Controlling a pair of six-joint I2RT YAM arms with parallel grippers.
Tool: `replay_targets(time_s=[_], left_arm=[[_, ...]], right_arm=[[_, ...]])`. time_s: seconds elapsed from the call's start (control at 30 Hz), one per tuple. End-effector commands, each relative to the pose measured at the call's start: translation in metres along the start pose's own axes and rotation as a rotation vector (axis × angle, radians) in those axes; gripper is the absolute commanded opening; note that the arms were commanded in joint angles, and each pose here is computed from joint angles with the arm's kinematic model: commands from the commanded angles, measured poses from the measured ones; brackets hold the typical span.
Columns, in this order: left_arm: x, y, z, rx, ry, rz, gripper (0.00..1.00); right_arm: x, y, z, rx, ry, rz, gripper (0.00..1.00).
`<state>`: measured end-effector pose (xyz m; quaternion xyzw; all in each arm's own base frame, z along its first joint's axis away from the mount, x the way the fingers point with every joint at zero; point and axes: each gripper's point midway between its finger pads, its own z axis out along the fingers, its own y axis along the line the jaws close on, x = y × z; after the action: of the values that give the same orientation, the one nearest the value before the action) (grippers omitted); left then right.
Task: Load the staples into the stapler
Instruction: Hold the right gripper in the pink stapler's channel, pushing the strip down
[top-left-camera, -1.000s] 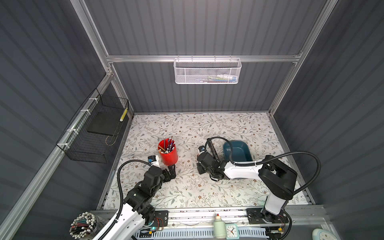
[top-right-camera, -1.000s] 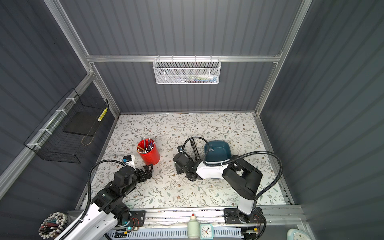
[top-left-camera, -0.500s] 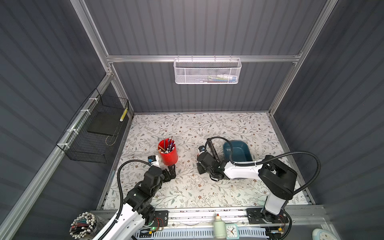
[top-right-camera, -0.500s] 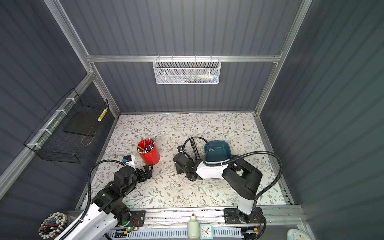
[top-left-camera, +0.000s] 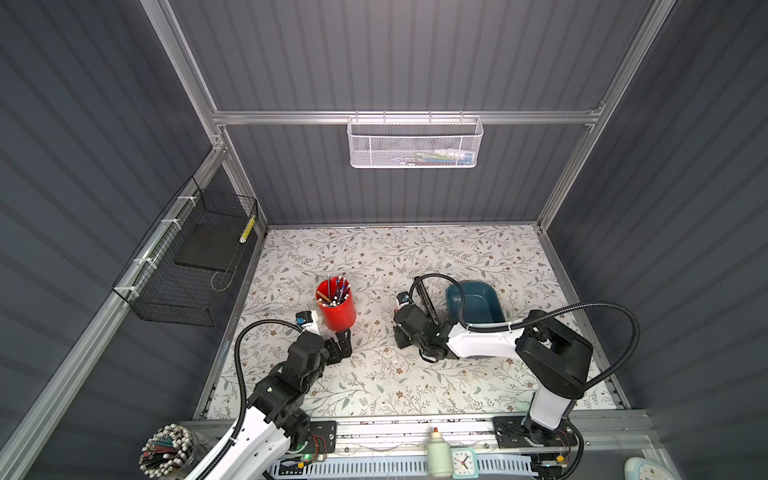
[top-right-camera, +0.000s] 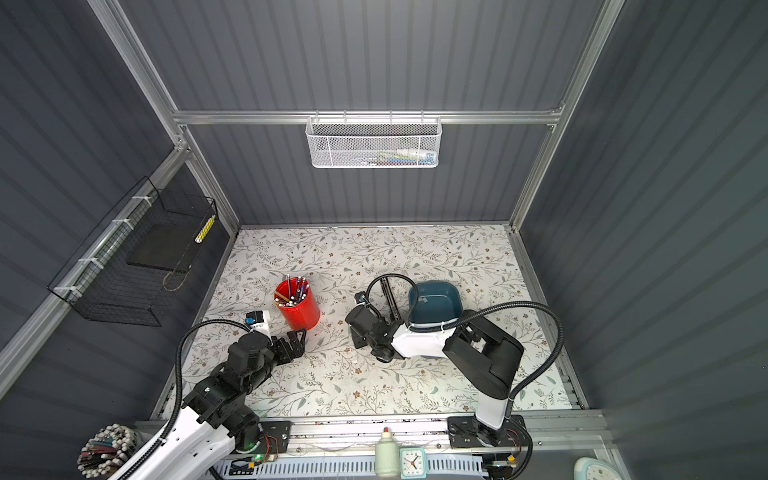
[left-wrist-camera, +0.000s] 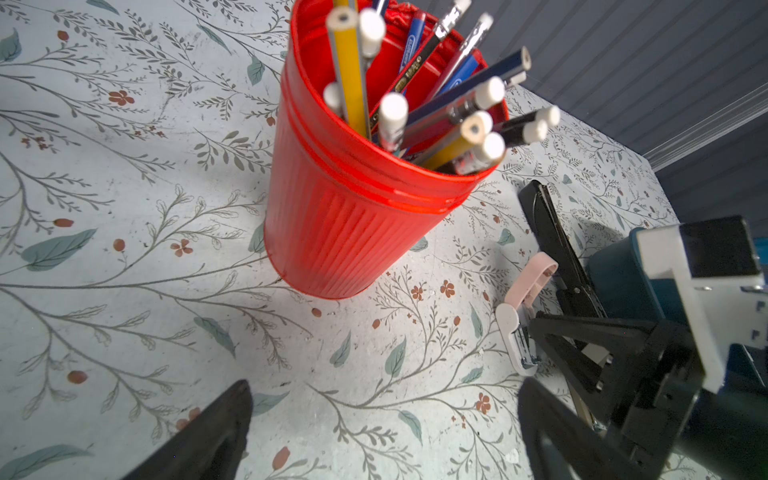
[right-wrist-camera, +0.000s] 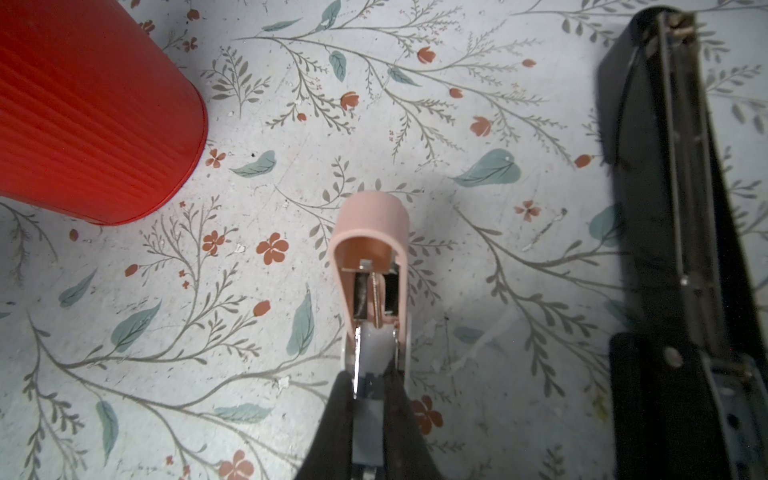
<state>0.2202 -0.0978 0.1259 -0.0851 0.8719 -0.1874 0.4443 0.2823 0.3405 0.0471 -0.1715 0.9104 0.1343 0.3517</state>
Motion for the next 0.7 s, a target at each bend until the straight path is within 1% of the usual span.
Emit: replay_targets(time_s=[0.0, 0.43, 0.67], left_arm=[[-0.007, -0.003, -0.003, 0.004, -0.015, 0.017, 1.0], [-0.007, -0.003, -0.003, 0.003, -0.016, 0.018, 1.0], [-0.007, -0.003, -0.003, 0.003, -0.018, 0.017, 1.0]], right_arm=[[0.004, -0.005, 0.006, 0.032, 0.01, -0.018, 0.07], [0.006, -0.004, 0.005, 0.023, 0.019, -0.011, 0.05], [0.019, -0.007, 0.002, 0.041, 0.061, 0.001, 0.06]])
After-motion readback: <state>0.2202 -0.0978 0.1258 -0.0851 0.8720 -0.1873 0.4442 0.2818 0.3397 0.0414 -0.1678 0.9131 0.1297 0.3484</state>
